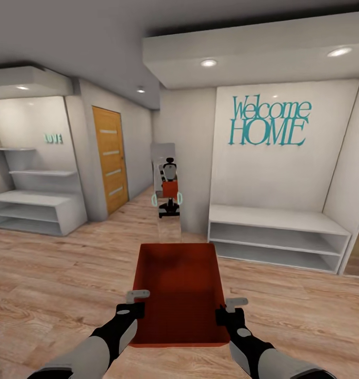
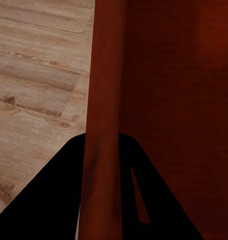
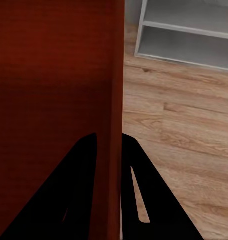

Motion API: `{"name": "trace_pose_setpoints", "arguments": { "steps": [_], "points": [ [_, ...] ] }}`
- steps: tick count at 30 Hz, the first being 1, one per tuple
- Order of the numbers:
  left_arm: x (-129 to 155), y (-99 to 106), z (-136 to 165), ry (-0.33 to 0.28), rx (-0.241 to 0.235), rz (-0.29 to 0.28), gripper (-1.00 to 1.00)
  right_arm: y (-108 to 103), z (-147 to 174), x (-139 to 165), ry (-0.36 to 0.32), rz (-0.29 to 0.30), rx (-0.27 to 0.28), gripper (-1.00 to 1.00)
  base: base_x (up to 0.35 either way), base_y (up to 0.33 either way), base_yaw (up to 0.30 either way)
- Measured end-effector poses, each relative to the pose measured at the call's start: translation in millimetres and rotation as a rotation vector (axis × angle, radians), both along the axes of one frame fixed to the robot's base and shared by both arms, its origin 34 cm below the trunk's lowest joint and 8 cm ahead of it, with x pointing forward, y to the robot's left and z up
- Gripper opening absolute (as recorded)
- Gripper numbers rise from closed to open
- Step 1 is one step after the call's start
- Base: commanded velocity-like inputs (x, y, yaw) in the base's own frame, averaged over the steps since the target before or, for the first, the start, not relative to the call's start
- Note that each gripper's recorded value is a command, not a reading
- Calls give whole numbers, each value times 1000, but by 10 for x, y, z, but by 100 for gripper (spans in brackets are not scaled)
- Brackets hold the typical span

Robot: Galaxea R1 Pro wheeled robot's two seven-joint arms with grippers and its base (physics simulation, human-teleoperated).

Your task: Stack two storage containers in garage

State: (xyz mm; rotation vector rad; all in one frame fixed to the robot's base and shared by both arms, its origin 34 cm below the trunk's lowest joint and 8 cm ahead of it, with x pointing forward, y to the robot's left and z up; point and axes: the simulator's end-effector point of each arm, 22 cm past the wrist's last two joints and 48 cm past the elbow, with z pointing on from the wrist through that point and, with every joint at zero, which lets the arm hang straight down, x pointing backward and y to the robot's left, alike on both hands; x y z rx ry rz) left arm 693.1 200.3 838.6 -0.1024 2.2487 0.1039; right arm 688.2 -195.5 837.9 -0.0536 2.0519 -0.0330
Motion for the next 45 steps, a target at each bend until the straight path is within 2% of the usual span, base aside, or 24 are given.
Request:
{"name": "trace_pose_setpoints", "arguments": {
  "steps": [16,45],
  "points": [
    [0,2,0,0,0,0,-100,2,-1,-1,0,0,1,-100,321,0,12],
    [1,4,1,-1,0,0,-100,4,1,1,0,1,1,-100,321,0,263]
  ]
}}
